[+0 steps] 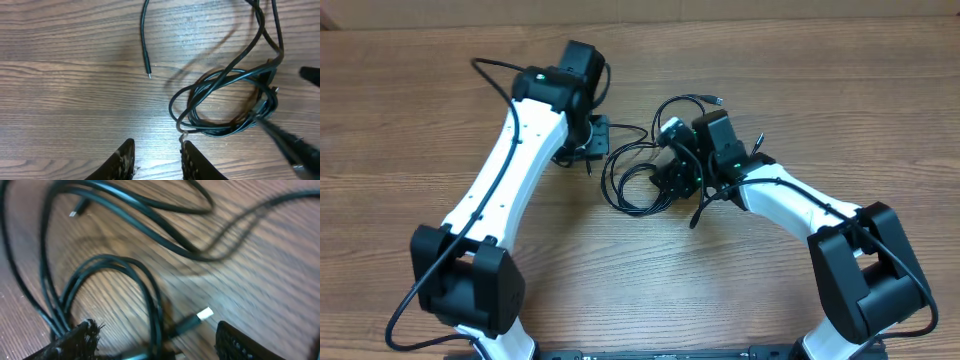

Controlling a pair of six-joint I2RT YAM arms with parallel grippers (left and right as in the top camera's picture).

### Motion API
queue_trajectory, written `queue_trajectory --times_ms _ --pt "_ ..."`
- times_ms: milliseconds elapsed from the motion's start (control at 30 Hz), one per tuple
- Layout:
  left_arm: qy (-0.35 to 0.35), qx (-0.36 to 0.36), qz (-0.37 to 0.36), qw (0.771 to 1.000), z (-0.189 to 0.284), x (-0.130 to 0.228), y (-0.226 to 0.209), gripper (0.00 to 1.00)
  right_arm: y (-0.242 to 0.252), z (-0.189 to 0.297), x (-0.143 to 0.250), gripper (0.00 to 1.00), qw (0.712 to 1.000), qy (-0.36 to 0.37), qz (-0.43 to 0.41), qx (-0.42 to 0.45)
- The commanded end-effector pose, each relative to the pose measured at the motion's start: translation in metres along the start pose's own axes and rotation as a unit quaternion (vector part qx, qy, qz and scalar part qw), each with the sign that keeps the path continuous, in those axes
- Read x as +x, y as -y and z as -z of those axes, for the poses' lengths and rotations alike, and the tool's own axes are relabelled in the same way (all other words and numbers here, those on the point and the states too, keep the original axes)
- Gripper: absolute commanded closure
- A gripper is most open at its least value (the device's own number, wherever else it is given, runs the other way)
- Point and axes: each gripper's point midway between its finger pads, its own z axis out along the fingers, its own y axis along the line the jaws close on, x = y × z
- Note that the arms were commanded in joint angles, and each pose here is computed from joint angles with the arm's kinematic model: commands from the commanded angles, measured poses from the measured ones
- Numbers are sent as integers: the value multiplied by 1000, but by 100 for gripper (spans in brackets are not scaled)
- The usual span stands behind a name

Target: Untangle cables

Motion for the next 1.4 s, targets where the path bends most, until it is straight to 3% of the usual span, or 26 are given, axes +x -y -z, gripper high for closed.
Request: queue_trajectory --times_ms 0,167,267,367,433,533,667,833,1033,1167,1367 --pt "-1 20 13 1000 6 4 3 69 -9 -12 -5 27 999 5 45 -11" --pt "-2 20 13 1000 6 4 4 69 -13 -30 0 29 998 3 56 -18" --pt "-2 20 12 1000 6 5 4 68 -12 -38 3 36 998 2 55 -18" --pt "-3 21 11 1000 6 5 5 69 -2 -41 8 51 999 -7 51 7" --pt "-4 24 11 1000 6 5 6 69 8 -39 7 70 998 -11 49 36" --pt "-6 30 11 999 6 6 8 70 27 -31 5 88 996 -12 16 91" --pt "-9 43 11 999 7 7 13 74 37 -15 -2 96 992 3 -61 110" --pt "-20 88 -14 996 8 11 31 85 38 0 -2 96 974 11 -197 112" --pt "-29 99 -50 993 2 22 50 91 29 3 15 96 897 -3 -429 105" --pt "-43 97 -14 994 -4 32 59 81 24 4 28 96 845 -20 -524 109" --pt "-86 82 130 984 -33 56 64 73 20 5 34 96 832 -33 -544 107"
